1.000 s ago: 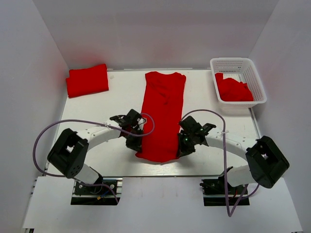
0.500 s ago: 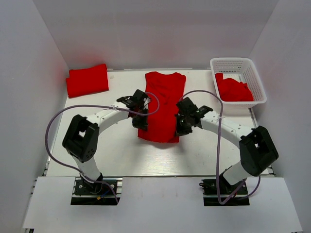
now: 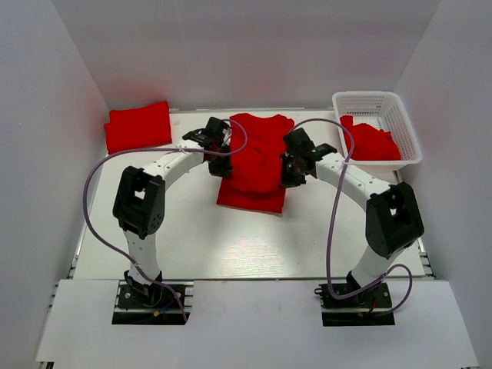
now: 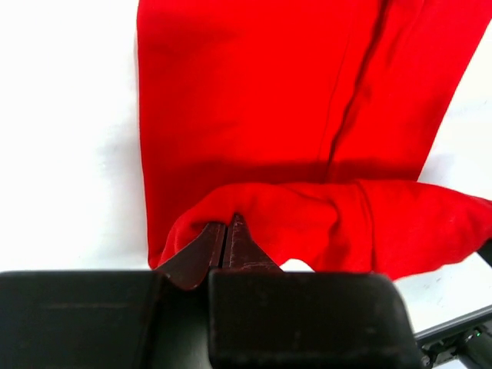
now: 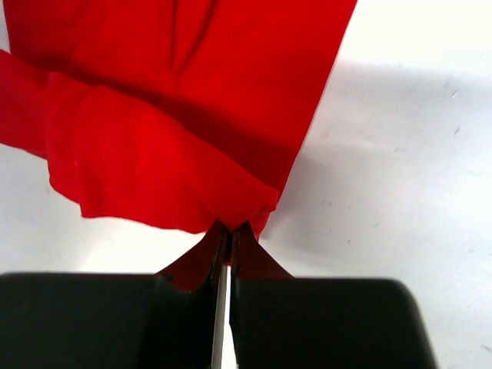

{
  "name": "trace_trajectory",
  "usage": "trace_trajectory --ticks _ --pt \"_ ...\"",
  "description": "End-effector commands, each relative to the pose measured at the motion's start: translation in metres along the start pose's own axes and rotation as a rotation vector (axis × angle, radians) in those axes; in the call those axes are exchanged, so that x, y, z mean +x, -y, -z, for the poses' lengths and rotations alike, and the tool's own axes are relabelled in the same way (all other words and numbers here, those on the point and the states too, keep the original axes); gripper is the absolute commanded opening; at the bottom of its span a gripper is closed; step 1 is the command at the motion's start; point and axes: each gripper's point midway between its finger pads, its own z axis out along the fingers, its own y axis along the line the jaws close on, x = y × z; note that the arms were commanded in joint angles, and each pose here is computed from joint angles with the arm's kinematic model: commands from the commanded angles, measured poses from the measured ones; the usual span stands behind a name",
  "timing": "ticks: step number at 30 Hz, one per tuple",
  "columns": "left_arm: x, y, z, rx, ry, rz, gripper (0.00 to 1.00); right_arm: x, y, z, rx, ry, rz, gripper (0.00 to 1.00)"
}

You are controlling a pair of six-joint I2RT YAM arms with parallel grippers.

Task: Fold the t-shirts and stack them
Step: Fold the folded rectangular tshirt in 1/3 of the way

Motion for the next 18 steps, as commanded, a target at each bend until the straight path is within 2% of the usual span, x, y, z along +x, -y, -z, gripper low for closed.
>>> trace_trajectory --ticks 1,7,11,18 --pt "-0.027 0.009 0.007 0.029 0.068 -0.014 0.00 -0.025 0.003 0.003 0.003 0.047 0.004 0.00" --pt "-0.053 0.014 0.000 0.066 0.113 -0.034 0.00 -0.046 0.005 -0.004 -0.014 0.087 -0.027 0.00" --pt "-0.055 0.010 -0.006 0.051 0.091 -0.023 0.00 -0.052 0.011 -0.011 -0.007 0.084 -0.031 0.00" --pt "-0.069 0.009 -0.014 0.062 0.132 -0.030 0.01 -0.064 0.012 -0.023 -0.030 0.105 -0.031 0.00"
